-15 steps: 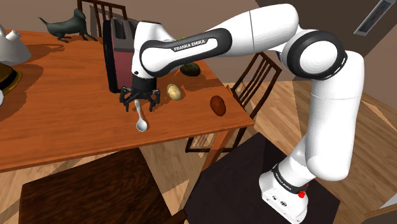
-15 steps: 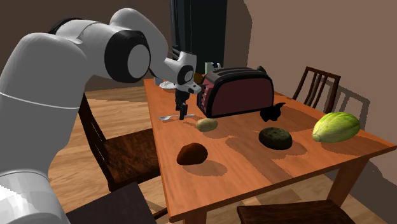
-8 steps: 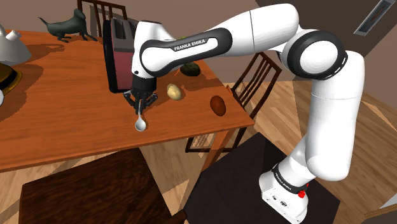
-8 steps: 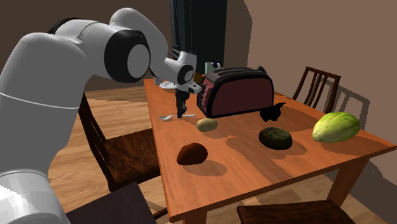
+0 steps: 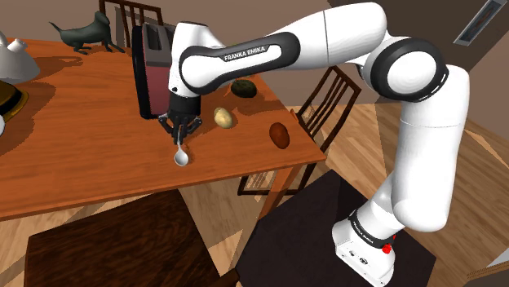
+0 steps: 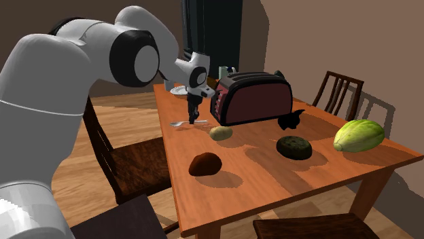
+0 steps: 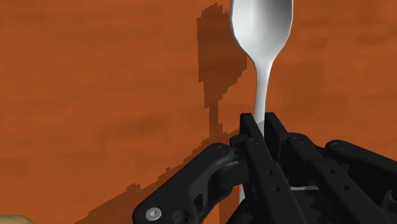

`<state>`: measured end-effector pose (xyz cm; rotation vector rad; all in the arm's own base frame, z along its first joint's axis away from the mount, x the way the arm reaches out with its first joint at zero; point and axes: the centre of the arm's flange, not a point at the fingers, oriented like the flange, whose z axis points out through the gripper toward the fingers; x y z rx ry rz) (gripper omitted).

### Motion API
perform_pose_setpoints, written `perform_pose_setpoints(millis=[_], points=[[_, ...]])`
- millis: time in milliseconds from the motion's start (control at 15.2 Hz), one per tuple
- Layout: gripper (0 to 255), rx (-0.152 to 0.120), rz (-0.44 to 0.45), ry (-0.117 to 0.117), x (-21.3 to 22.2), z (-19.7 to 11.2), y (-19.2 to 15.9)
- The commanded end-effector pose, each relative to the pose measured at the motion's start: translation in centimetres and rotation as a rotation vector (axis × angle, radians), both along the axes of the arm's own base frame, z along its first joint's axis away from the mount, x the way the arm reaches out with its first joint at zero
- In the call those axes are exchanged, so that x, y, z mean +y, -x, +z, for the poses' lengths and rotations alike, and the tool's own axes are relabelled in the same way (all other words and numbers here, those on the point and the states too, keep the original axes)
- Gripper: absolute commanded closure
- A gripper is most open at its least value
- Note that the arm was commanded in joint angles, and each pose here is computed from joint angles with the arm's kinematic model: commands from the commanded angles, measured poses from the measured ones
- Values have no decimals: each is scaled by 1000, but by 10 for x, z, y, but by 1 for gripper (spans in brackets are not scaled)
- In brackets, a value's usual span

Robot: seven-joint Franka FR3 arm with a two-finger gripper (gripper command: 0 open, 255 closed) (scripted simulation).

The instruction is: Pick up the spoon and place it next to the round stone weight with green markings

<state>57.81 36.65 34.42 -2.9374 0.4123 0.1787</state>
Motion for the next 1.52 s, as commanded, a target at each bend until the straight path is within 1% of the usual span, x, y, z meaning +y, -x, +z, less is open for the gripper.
perform_pose_setpoints(millis=[0, 1254, 1452], points=[[255, 0, 0, 0, 0, 10, 0], [255, 0, 0, 0, 0, 109, 0], [255, 0, 0, 0, -37, 110, -15]])
